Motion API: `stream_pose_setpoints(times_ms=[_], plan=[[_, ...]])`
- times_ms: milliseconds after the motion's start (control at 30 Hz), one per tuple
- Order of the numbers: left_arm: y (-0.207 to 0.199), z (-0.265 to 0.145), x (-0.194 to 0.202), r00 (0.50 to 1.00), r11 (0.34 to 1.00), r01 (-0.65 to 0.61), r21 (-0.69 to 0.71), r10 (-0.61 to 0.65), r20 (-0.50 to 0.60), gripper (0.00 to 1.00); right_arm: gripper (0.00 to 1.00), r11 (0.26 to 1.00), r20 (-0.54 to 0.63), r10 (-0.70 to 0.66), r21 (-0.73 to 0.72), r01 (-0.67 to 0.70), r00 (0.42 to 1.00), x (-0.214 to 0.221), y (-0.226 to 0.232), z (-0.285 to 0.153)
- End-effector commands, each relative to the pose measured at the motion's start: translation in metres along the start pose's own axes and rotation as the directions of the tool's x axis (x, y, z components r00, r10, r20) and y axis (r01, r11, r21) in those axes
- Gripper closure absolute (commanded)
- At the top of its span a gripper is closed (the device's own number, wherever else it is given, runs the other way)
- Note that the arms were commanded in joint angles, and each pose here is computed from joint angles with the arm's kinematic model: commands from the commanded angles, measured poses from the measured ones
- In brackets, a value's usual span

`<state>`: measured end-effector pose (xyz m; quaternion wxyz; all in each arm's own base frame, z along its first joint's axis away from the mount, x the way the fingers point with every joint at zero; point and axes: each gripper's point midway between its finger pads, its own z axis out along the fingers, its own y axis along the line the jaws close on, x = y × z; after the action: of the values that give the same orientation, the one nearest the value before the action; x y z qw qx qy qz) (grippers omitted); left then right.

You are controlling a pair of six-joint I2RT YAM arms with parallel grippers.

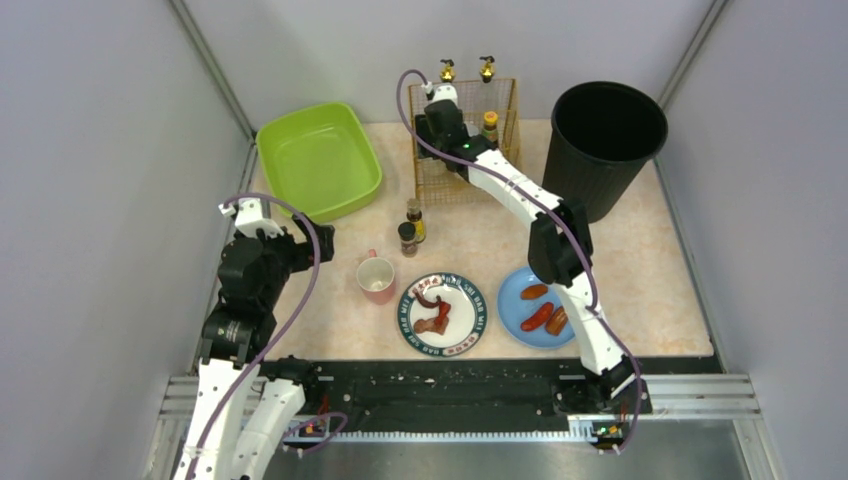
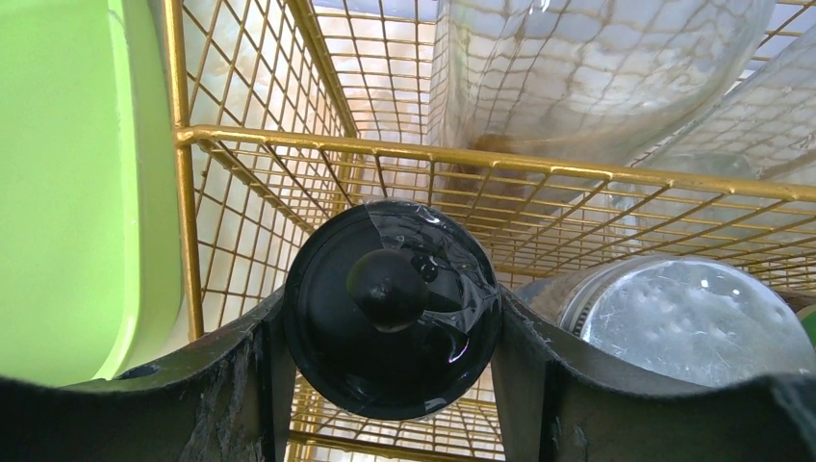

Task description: Clear the kitchen counter

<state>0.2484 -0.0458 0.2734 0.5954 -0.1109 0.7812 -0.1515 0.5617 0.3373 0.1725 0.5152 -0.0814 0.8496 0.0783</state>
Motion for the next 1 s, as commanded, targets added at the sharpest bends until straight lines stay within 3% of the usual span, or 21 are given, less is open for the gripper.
stream_pose_setpoints(times_ms=[0,233,433,733,967], plan=[[-0.003,0.002,-0.007,1.000,1.000,-0.002,0.011,0.002,0.022,0.01,0.54,1.000,0.118,0.029,-0.003,-0.028,0.993,-0.034,-0.004,0.012],[-0.002,0.001,-0.007,1.000,1.000,-0.003,0.009,0.003,0.023,0.01,0.36,1.000,0.121,0.011,-0.004,-0.010,0.993,-0.036,-0.004,0.011],[-0.001,0.002,-0.007,1.000,1.000,-0.005,0.005,0.005,0.023,0.01,0.28,1.000,0.126,-0.007,-0.008,0.008,0.992,-0.042,-0.004,0.007],[0.001,0.003,-0.006,1.000,1.000,-0.006,-0.004,0.006,0.022,0.01,0.26,0.999,0.143,-0.004,-0.044,0.010,0.990,-0.057,0.001,-0.010],[0.001,0.003,-0.007,1.000,1.000,-0.005,-0.007,0.005,0.022,0.01,0.26,0.992,0.232,-0.006,-0.118,0.034,0.973,-0.085,0.017,-0.046]])
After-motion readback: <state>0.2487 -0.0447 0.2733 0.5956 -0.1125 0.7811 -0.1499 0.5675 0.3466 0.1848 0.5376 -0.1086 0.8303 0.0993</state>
